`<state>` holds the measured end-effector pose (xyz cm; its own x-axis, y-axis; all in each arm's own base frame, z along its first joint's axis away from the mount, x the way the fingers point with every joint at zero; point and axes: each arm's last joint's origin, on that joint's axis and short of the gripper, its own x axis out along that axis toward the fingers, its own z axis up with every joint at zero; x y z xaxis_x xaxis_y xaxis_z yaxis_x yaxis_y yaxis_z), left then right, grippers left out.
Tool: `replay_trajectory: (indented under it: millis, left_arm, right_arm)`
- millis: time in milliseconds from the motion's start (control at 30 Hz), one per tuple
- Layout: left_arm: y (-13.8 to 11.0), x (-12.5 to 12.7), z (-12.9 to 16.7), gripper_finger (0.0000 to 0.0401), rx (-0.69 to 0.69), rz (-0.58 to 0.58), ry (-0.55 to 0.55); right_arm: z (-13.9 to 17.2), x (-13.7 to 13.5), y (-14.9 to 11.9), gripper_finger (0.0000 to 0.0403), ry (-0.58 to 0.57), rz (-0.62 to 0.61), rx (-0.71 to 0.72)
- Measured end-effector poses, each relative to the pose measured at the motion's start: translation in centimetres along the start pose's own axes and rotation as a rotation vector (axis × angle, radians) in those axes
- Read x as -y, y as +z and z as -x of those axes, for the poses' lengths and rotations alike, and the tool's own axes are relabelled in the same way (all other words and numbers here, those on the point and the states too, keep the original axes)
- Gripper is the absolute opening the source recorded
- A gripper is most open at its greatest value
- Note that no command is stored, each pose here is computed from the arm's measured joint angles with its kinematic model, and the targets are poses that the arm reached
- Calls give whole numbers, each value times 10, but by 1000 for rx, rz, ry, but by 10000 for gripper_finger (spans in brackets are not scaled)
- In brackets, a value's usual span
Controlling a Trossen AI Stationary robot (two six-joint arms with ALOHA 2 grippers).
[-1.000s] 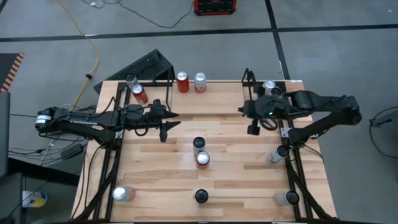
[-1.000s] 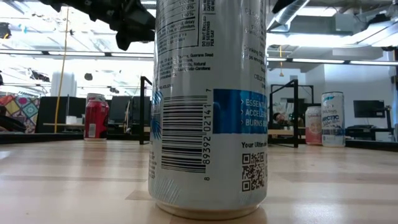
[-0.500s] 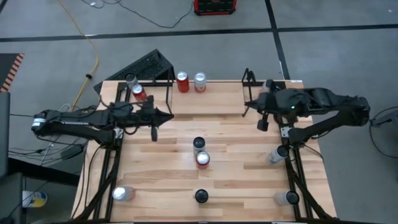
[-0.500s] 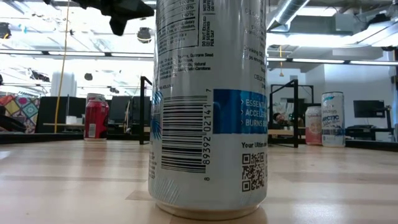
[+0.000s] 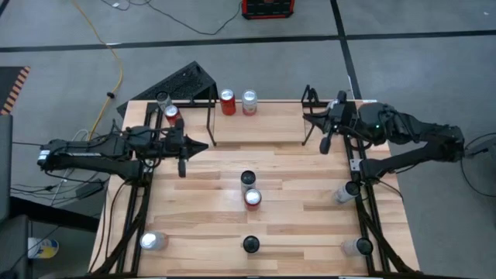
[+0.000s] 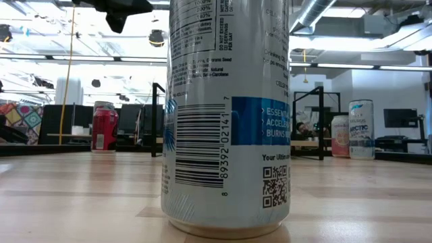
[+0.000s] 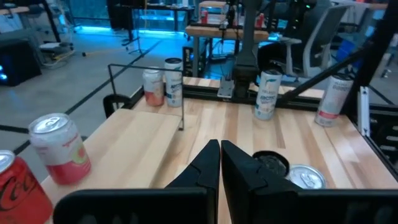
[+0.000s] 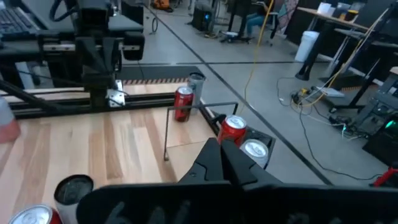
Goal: Place canned beverage on shelf
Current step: Put the top right white blue soda can on the shelf
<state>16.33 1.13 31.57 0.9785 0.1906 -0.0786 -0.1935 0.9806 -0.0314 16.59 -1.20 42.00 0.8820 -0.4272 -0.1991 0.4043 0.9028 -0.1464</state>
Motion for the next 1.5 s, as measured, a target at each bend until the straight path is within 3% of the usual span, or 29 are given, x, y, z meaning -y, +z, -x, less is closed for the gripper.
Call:
replay_trajectory:
  millis: [200,433,667,900,1367,1500]
  left_arm:
    - [-14,0,-5,0,-18,0,-12]
    - [-23,0,-2,0,64,57,-17]
    - [-23,0,-2,0,75,70,-18]
    - [-23,0,-1,0,78,81,-18]
    - [-21,-1,2,0,89,68,-19]
    - [-29,-1,4,0,162,85,-44]
  right_arm:
    - [2,5,1,0,-23,-49,11]
    - [3,6,1,0,-23,-49,9]
    - [2,6,1,0,-29,-5,8]
    - [0,13,-1,0,-69,-83,-3]
    - [-6,11,-4,0,-74,-80,-43]
    - [-9,10,-5,0,-73,-70,-57]
